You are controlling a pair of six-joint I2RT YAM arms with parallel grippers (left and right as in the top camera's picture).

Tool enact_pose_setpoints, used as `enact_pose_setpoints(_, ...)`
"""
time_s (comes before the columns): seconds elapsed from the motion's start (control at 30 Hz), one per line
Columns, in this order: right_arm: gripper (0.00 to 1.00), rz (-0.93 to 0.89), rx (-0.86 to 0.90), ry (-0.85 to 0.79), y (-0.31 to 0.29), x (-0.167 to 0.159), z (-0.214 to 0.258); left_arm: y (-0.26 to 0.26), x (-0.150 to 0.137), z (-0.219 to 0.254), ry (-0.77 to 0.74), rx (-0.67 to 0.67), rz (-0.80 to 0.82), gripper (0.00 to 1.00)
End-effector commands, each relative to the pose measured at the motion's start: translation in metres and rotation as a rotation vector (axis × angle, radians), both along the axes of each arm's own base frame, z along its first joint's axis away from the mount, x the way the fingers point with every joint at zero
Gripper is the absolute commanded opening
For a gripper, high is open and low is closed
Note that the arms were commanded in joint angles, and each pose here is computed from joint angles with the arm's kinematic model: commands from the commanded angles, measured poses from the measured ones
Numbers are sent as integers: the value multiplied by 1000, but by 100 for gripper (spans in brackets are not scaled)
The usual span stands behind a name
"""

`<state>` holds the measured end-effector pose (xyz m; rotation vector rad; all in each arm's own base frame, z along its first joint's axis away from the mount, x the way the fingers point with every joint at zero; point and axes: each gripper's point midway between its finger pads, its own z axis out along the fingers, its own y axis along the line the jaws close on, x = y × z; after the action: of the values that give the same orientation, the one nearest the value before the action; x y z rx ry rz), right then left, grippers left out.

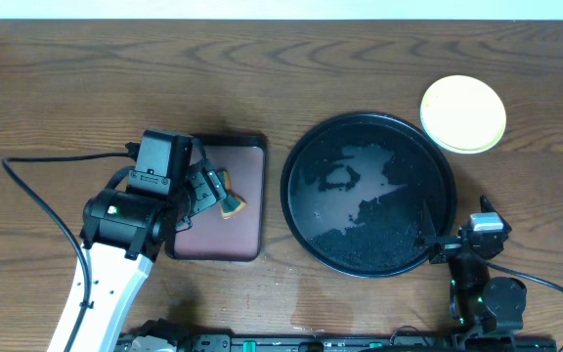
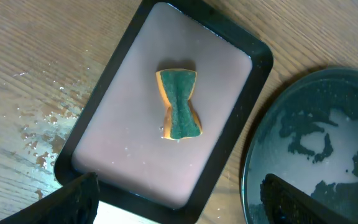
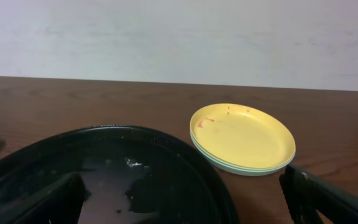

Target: Clean dirty plates on tray and stack at the side

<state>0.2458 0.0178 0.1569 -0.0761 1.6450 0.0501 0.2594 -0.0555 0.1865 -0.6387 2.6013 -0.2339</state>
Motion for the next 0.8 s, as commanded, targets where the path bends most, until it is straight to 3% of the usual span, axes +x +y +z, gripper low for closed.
enact_pose_setpoints(0.0,99,-8,-9,0,-1,0,0,1,2,3,-6,7,-6,84)
enact_pose_setpoints(0.53,99,-8,-9,0,-1,0,0,1,1,3,-3,8,-6,84)
enact_pose_setpoints(0.77,99,-8,-9,0,-1,0,0,9,-4,0,16,76,-55,84)
